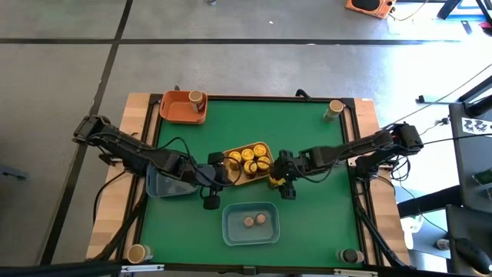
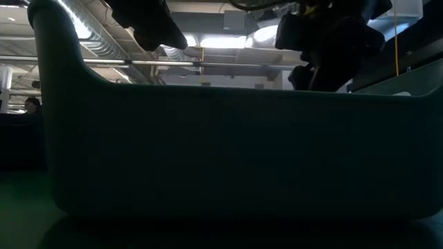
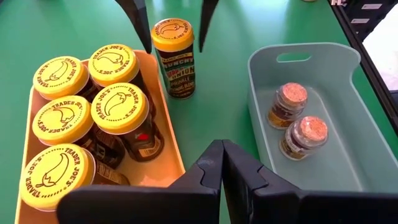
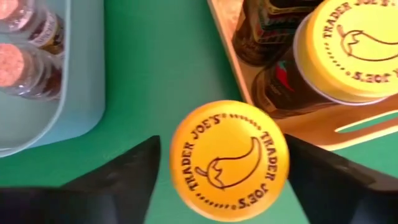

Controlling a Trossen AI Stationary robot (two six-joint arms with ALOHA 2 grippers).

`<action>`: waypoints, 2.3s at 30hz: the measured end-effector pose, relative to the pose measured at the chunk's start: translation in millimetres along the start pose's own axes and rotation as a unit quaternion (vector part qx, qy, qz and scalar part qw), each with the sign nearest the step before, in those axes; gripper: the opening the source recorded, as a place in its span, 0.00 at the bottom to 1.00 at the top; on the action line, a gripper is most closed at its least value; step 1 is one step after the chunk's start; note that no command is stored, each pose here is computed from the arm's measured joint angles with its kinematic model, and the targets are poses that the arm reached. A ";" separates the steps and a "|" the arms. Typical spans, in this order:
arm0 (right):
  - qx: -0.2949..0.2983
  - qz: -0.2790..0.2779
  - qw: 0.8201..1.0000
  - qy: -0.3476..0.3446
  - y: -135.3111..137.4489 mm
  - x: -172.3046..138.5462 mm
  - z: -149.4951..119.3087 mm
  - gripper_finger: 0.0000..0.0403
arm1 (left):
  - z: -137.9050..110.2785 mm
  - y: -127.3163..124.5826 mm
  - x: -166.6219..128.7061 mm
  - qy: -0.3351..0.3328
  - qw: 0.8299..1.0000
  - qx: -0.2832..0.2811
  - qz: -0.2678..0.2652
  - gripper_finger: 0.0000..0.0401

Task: Sort spices by type
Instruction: Put the yellow seasoning bottle into the yellow bin

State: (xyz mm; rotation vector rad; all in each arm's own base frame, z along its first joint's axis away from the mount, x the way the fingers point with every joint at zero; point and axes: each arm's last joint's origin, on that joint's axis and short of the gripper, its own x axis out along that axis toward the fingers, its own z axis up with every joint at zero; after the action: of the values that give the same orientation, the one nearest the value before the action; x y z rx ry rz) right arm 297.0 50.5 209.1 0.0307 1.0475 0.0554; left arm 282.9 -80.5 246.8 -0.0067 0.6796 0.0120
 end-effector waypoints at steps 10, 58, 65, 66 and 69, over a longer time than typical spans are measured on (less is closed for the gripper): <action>0.000 -0.008 1.000 0.029 -0.2 -9.4 1.1 0.58 | -0.4 -1.1 -0.9 0.001 1.000 0.001 -0.001 0.01; -0.081 -0.092 0.982 -0.144 4.9 34.6 93.2 0.59 | -7.3 -10.7 -68.8 -0.004 1.000 0.017 0.009 0.01; -0.084 -0.093 0.984 -0.123 4.9 53.1 89.1 0.63 | -7.0 -10.4 -68.8 -0.006 1.000 0.019 0.013 0.01; -0.086 -0.094 0.984 -0.122 5.0 55.7 88.7 0.64 | -7.0 -10.4 -68.8 -0.006 1.000 0.019 0.013 0.01; -0.085 -0.093 0.984 -0.126 5.1 57.2 89.5 0.65 | -7.1 -10.4 -68.8 -0.006 1.000 0.018 0.014 0.01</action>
State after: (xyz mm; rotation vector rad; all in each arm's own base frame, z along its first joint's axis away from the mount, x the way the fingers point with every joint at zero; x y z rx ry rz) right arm 402.8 59.1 204.5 -0.2111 0.7860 -0.0290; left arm 225.1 -91.6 284.6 0.0379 0.6684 0.0257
